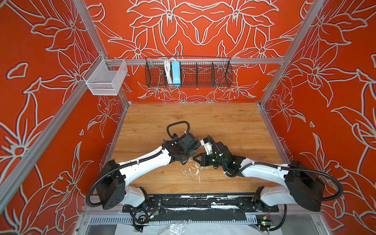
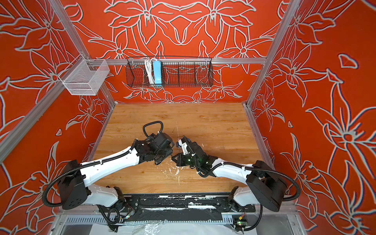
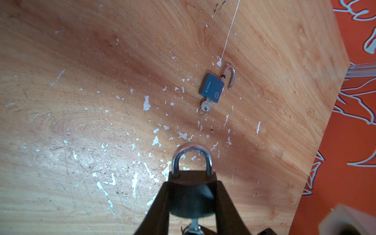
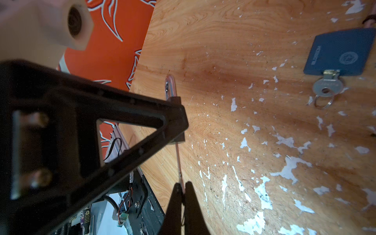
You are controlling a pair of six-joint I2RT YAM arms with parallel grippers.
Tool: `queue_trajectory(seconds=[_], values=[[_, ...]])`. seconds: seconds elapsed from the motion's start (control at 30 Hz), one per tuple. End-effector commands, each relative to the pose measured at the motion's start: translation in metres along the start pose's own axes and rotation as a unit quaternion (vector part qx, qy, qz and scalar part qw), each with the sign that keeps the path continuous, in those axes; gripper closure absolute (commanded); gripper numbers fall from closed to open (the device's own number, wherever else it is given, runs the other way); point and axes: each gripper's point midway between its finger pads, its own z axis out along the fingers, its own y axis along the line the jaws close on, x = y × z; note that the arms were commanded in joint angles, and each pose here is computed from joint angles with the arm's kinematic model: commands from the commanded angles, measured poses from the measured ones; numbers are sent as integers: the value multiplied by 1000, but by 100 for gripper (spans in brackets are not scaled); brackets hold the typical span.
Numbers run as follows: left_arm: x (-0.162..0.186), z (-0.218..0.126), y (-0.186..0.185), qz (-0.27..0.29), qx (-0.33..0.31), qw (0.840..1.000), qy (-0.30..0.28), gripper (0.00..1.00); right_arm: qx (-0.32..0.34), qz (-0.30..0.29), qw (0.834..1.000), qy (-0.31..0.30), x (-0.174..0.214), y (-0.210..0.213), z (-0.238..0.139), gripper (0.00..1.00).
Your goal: Unlock with the key
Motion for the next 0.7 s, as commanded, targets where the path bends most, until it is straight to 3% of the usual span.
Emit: queue_trajectory(seconds=[0.0,0.3,0.67], values=[[3,-8,-6,2,9,1000,2,91,-5,9,1000,-25,-20,9,-4,100],[2,-9,-6,-3,6,1000,1,92,40,3,999,-26,-22,-3,-9,100],[6,-9,-11,-8,20,1000,9,93,29,-15,999,-30,-29,3,-15,100]])
